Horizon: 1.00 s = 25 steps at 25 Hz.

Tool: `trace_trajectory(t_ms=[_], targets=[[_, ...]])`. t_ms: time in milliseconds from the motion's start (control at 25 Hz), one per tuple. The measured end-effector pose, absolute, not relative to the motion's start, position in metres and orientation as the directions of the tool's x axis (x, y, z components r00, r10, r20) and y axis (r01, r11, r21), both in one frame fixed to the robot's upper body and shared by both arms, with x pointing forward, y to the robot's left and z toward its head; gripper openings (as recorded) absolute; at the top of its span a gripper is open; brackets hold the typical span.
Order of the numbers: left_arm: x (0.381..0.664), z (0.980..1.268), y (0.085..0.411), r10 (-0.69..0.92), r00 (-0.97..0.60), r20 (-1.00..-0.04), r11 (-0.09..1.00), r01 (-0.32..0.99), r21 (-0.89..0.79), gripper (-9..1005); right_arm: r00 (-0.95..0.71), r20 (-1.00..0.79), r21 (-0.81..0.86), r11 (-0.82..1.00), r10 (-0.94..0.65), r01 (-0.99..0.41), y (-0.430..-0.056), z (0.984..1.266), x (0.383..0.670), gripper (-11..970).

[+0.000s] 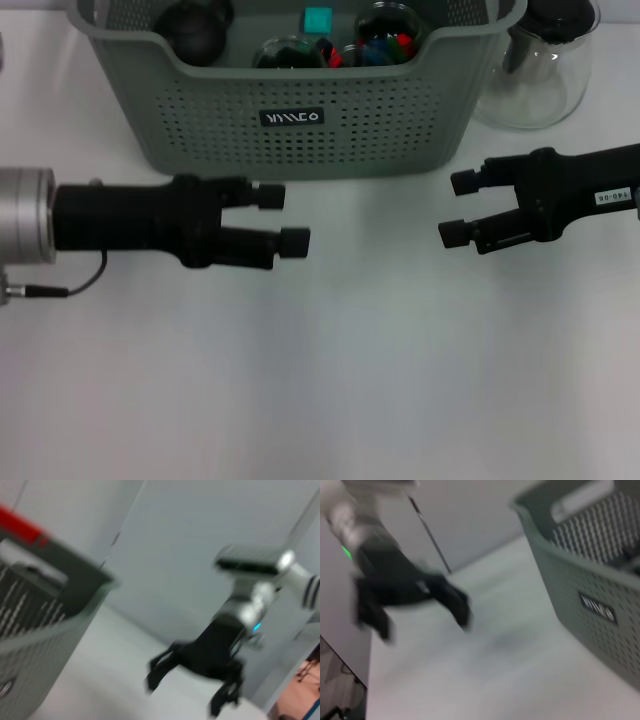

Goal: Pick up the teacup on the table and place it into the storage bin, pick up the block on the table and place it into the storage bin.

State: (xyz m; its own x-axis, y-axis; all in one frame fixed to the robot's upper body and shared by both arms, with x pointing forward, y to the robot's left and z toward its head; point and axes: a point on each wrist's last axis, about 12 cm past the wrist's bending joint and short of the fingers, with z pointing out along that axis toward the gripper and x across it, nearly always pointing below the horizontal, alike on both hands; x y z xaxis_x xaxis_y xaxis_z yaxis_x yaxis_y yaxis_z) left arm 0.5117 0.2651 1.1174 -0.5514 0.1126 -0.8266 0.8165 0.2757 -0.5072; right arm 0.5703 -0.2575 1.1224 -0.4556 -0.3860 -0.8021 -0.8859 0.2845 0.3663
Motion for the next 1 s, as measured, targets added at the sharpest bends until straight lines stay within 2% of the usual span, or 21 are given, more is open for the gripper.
trace_trajectory(t_ms=[160, 320, 680, 1000], targets=[[0.509, 1.102, 0.267, 0.123, -0.582, -0.803, 0.323, 0.789, -0.522, 911, -0.429, -0.829, 0.354, 0.255, -0.359, -0.900, -0.255, 1.126, 0.570, 946], [0.508, 1.100, 0.265, 0.119, -0.577, -0.808, 0.307, 0.795, -0.523, 910, -0.432, -0.827, 0.361, 0.249, -0.360, -0.899, -0.253, 1.127, 0.570, 946], [0.512, 1.101, 0.254, 0.123, -0.507, -0.853, 0.274, 0.844, -0.462, 909, -0.412, -0.837, 0.337, 0.255, -0.360, -0.906, -0.255, 1.125, 0.569, 947], [0.524, 1.086, 0.243, 0.164, -0.423, -0.891, 0.299, 0.882, -0.364, 909, -0.343, -0.856, 0.256, 0.259, -0.387, -0.931, -0.250, 1.113, 0.569, 947]])
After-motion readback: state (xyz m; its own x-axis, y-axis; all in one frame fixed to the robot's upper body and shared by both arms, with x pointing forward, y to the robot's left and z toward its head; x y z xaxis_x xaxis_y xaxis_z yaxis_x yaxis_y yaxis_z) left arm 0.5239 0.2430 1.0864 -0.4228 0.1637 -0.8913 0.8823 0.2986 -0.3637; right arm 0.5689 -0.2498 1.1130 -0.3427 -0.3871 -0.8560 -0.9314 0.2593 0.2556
